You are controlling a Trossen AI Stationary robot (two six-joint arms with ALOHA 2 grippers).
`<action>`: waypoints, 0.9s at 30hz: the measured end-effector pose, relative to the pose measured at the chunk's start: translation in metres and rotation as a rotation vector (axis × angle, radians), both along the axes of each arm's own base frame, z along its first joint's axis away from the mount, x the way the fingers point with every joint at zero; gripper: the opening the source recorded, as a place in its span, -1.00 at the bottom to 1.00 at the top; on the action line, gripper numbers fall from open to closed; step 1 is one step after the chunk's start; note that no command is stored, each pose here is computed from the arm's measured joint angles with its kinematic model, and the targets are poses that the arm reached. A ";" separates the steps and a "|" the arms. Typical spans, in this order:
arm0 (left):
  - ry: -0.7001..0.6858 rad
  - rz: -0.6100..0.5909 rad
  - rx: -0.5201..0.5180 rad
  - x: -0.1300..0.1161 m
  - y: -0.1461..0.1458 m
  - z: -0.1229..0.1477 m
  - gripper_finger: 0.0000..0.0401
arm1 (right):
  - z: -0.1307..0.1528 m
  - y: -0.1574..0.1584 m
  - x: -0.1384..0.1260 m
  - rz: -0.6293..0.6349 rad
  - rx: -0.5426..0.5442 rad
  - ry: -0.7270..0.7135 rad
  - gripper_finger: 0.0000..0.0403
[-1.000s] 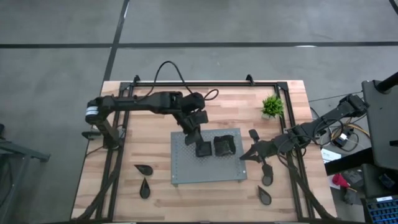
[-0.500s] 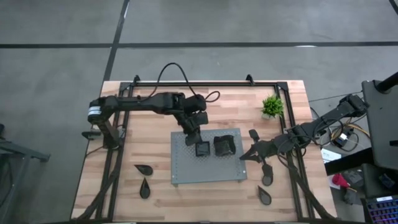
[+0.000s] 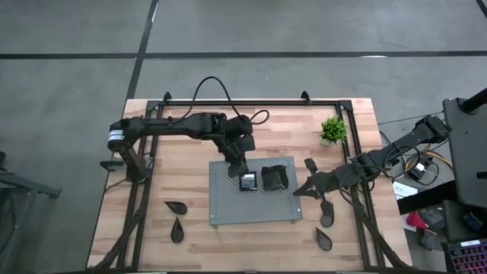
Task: Pick & Place Mini shaped plates
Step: Stack the square plate on top of the square plate on the shelf, then put the drop shaped plate on the shelf
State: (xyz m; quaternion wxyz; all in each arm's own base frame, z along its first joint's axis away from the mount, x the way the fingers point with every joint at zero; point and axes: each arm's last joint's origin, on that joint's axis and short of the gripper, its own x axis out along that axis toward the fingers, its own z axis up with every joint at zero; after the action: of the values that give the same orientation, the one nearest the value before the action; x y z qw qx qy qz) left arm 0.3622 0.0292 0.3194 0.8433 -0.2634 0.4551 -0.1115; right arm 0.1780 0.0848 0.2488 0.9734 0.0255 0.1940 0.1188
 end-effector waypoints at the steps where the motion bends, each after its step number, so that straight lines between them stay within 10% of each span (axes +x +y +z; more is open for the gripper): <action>1: 0.000 0.000 0.000 0.000 0.000 0.000 -0.78 | 0.000 0.000 0.000 0.001 -0.001 0.000 -0.96; 17: -0.053 -0.009 -0.029 -0.030 -0.010 0.035 -0.64 | 0.000 0.000 0.000 0.000 -0.001 0.004 -0.96; 27: -0.126 0.103 0.161 -0.081 -0.032 0.049 -0.71 | -0.003 0.000 -0.001 -0.010 0.061 0.050 -0.96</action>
State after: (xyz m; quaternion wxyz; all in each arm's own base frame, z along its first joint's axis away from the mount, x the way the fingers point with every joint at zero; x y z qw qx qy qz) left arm 0.2812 -0.0029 0.3679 0.8933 -0.2102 0.3945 -0.0475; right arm 0.1768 0.0850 0.2460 0.9676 0.0588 0.2145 0.1193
